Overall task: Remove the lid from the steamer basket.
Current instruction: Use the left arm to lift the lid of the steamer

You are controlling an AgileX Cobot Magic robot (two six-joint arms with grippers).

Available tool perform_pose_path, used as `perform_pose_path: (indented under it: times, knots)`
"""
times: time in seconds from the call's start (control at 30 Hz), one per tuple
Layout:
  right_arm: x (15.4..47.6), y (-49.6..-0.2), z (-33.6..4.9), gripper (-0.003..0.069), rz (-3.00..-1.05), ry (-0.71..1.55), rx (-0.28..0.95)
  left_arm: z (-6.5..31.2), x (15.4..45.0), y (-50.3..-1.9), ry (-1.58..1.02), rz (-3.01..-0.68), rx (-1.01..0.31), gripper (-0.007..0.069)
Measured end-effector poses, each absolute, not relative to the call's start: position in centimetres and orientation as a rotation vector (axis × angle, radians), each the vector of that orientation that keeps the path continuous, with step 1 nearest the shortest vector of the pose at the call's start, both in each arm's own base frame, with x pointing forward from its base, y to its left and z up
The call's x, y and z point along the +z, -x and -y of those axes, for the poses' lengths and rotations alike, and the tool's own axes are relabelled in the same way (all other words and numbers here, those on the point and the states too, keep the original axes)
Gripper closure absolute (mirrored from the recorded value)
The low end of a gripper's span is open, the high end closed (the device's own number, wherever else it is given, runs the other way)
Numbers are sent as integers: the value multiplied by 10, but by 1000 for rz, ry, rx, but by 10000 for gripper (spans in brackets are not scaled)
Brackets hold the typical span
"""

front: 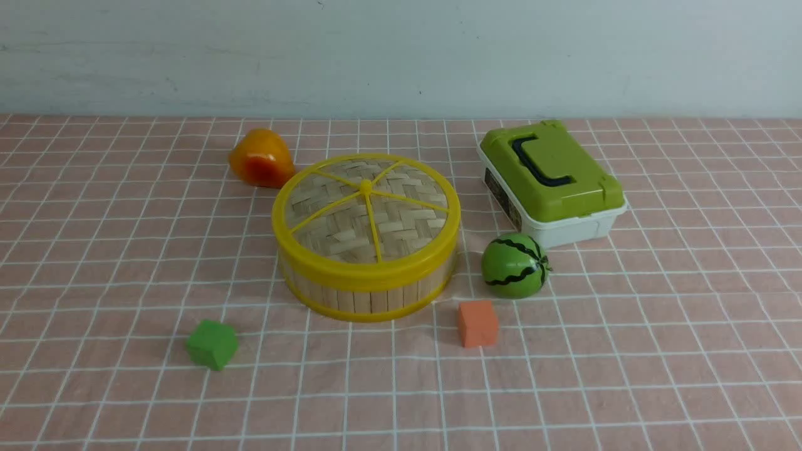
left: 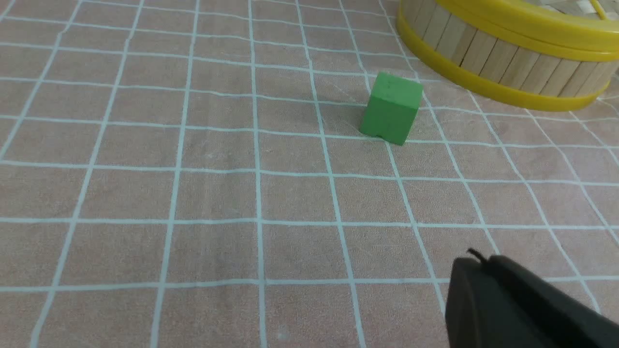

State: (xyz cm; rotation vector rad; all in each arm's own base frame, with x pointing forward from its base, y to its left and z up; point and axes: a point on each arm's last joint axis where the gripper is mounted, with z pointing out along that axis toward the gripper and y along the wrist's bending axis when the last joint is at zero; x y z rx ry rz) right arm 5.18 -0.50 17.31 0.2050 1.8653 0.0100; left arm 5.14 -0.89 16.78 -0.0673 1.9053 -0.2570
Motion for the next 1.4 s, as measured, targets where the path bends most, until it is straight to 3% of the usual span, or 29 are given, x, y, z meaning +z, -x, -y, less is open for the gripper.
perform_pose_path:
  times: [1.4]
  knots:
    - [173, -52, 5, 418, -1865, -205, 10, 8, 168, -52, 53, -1901, -235, 574]
